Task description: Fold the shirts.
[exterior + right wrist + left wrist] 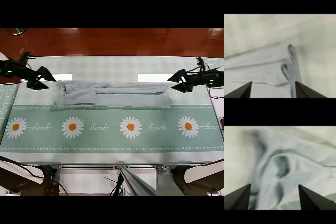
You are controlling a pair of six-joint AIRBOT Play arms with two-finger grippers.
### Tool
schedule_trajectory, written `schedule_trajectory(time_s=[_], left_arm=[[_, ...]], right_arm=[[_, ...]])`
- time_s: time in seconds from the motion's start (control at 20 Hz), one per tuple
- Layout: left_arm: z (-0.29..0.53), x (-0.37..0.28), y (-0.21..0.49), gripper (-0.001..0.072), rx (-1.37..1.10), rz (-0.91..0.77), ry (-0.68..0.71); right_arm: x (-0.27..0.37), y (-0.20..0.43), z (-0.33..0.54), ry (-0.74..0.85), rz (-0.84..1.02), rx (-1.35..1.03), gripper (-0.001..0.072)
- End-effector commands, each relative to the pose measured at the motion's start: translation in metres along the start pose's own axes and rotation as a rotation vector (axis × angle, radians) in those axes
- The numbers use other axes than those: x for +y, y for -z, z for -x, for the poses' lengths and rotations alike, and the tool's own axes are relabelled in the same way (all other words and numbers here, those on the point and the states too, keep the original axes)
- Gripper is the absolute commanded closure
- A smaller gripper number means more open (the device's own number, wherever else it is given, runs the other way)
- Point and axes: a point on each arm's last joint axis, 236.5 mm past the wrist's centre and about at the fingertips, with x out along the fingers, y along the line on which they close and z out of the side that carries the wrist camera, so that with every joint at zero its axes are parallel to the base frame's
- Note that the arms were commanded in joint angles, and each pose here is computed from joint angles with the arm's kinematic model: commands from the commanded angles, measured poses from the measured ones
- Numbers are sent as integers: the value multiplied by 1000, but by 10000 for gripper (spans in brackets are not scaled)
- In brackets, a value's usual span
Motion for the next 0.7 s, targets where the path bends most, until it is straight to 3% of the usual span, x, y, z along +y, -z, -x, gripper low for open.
schedule_trajectory(time_s=[0.0,0.1,0.25,0.5,0.55,0.6,0.65], left_arm=[[84,79,5,6,-106,107,-241],[117,69,-8,6,-319,116,-201],[130,0,-1,6,-576,49,-40],[50,-95,86,6,-369,-209,99],[35,-110,98,7,-318,-249,111],[23,-124,107,11,-287,-286,120],[13,-137,115,190,-258,-322,129]], right_arm=[[-42,16,37,61,-42,66,93],[-56,29,28,73,-77,93,93],[-56,48,-8,70,-73,147,93],[-13,67,-66,-7,-11,226,98],[-5,67,-71,-9,6,227,201],[3,68,-70,-16,26,238,533],[11,66,-64,-25,44,238,690]])
